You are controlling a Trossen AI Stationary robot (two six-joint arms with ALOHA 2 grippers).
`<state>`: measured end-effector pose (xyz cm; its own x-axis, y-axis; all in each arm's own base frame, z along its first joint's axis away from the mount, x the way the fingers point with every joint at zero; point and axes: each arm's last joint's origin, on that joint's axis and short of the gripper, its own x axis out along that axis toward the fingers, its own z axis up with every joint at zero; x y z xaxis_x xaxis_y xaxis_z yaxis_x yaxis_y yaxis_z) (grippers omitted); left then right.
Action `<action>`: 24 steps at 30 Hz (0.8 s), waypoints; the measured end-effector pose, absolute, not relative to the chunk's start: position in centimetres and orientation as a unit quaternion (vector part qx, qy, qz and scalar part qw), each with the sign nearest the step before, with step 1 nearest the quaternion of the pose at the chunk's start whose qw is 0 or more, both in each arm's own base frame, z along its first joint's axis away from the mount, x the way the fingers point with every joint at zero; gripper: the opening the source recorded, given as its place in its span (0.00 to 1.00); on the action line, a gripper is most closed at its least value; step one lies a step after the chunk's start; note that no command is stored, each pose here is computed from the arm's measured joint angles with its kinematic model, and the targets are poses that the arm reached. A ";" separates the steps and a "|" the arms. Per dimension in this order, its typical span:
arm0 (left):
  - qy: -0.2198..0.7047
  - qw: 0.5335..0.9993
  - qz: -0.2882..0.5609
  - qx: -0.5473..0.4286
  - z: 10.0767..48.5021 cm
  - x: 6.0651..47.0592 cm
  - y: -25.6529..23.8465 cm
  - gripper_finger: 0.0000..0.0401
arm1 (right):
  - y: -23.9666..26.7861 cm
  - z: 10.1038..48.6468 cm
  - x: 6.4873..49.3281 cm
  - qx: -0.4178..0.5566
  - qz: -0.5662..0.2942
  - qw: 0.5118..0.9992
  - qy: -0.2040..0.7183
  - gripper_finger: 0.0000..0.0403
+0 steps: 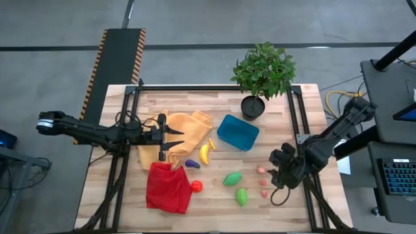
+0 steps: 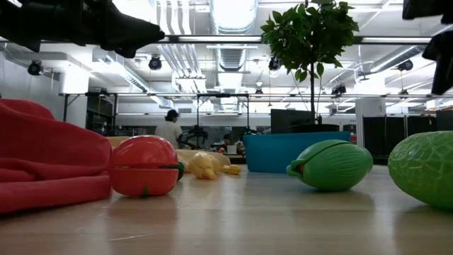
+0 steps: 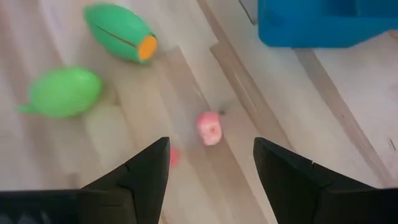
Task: Pick and placing Produce into tupperware
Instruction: Put the top pink peach into the blue bin
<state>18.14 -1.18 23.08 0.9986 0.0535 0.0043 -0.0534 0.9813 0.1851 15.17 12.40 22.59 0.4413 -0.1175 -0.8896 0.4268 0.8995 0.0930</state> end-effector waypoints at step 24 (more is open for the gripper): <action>0.013 0.995 0.026 0.096 22.7 18.4 -1.2 0.33 | 15.6 15.6 18.9 0.031 -0.207 0.809 0.549 0.56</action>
